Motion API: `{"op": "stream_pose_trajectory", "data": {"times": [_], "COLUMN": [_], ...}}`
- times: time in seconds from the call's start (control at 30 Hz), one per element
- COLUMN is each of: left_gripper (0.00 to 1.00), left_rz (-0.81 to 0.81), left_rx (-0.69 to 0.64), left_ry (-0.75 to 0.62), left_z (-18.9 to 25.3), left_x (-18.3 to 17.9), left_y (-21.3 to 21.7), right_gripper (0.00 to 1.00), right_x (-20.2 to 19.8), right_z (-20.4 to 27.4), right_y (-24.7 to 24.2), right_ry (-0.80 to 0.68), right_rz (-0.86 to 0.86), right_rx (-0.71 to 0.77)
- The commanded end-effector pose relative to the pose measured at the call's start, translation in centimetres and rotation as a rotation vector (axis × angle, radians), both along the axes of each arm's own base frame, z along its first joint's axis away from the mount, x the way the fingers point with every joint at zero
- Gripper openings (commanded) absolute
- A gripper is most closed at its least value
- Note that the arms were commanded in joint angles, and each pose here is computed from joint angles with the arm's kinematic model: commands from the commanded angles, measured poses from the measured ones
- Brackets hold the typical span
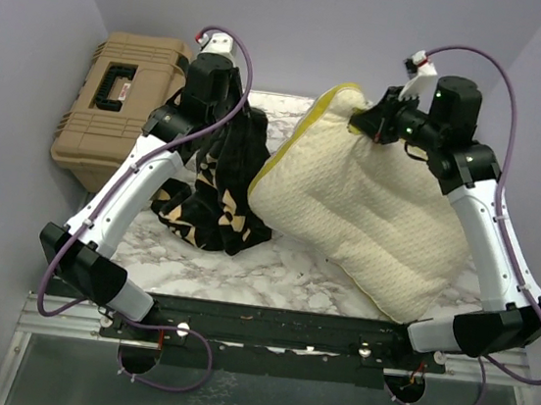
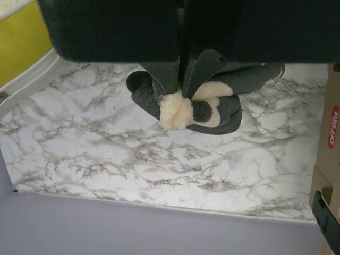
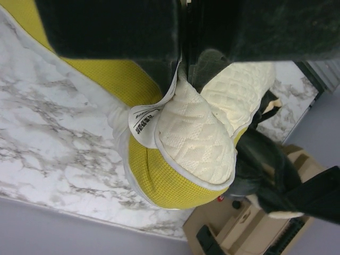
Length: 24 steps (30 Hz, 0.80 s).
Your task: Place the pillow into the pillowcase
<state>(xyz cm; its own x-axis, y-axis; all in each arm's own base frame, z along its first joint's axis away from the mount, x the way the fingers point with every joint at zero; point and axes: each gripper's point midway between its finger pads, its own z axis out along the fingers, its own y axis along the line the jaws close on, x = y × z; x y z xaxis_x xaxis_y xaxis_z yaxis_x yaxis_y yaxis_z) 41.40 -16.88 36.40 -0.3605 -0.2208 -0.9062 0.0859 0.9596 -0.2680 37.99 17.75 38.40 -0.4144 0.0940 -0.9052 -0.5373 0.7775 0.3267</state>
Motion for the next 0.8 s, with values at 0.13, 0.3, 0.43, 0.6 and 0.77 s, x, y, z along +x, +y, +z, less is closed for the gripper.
{"op": "stream_pose_trajectory", "data": {"times": [0.13, 0.3, 0.43, 0.6, 0.77], "left_gripper": [0.0, 0.0, 0.0, 0.0, 0.0], "left_rz": [-0.161, -0.198, -0.268, -0.359, -0.34], "left_rx": [-0.056, -0.064, -0.094, -0.193, -0.269], "left_ry": [0.07, 0.055, 0.028, 0.036, 0.053], "left_z": [-2.2, -1.4, 0.3, 2.2, 3.0], "left_x": [-3.0, -4.8, -6.0, -6.8, -6.3], "left_y": [-1.9, -1.7, -2.5, -4.6, -5.3], "right_gripper": [0.0, 0.0, 0.0, 0.0, 0.0], "right_x": [1.1, 2.9, 3.3, 2.6, 0.0], "right_z": [2.8, 5.4, 7.4, 9.8, 12.8], "right_y": [1.2, 0.6, 0.9, 1.6, 2.0], "right_ry": [-0.149, -0.25, -0.323, -0.415, -0.547], "right_rz": [-0.188, -0.322, -0.361, -0.39, -0.44], "right_rx": [0.002, -0.024, 0.007, 0.068, 0.123]}}
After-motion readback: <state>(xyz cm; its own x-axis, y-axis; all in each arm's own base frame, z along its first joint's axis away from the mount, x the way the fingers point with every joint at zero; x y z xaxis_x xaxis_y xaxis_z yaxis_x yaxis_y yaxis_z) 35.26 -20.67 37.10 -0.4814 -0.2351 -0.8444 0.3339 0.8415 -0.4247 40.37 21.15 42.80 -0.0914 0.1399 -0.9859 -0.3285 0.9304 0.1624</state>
